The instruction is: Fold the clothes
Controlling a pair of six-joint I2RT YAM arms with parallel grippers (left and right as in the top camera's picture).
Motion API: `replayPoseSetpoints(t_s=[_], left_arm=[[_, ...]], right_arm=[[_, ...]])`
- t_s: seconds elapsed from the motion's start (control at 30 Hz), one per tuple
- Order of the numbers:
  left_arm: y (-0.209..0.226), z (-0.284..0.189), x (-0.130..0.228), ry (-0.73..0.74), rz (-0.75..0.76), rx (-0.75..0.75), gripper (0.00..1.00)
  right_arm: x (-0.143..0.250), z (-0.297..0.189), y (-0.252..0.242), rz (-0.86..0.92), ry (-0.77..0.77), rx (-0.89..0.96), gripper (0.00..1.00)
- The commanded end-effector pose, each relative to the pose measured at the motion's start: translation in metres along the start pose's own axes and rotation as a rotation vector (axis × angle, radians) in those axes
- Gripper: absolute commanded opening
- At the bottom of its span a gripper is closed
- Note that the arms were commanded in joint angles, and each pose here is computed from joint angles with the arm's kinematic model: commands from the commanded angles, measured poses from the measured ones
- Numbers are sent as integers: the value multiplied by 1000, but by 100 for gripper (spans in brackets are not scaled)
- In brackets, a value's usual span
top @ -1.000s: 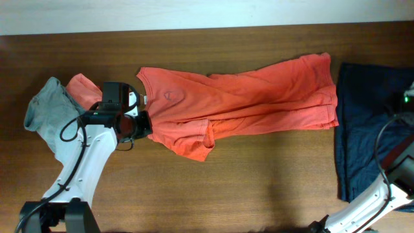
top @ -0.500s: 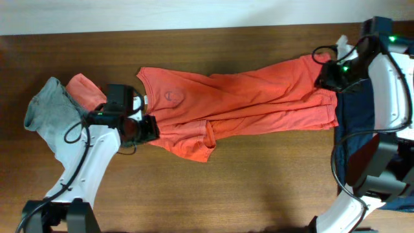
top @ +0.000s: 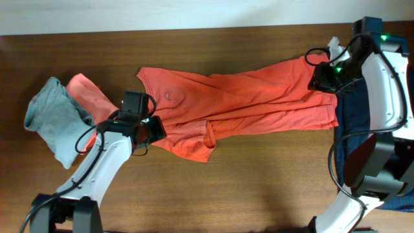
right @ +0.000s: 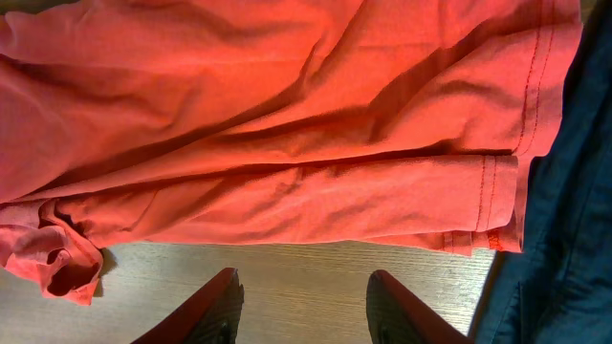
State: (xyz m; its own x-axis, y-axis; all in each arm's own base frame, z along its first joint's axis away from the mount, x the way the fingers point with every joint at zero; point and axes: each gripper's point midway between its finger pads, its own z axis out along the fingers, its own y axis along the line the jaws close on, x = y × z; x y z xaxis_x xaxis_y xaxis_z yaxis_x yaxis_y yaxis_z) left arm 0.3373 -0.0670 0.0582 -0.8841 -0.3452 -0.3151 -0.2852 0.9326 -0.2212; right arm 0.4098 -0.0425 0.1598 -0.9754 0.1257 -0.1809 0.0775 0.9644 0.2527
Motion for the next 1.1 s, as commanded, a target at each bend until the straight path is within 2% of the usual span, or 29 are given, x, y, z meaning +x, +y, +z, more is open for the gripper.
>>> replayPoseSetpoints(t_s=[0.0, 0.27, 0.6, 0.93, 1.03, 1.07], left_arm=[[12, 19, 4, 22, -57, -60, 56], [12, 54, 1, 24, -76, -63, 56], [2, 54, -24, -80, -74, -25, 56], [10, 55, -22, -76, -75, -68, 55], [12, 61, -18, -61, -75, -77, 43], [13, 62, -17, -57, -75, -79, 43]], right_arm=[[0, 1, 3, -18, 5, 3, 47], [0, 1, 2, -17, 5, 4, 47], [0, 1, 2, -17, 4, 4, 48], [0, 1, 2, -17, 4, 4, 48], [0, 1, 2, -17, 5, 4, 48], [0, 1, 2, -17, 4, 4, 48]])
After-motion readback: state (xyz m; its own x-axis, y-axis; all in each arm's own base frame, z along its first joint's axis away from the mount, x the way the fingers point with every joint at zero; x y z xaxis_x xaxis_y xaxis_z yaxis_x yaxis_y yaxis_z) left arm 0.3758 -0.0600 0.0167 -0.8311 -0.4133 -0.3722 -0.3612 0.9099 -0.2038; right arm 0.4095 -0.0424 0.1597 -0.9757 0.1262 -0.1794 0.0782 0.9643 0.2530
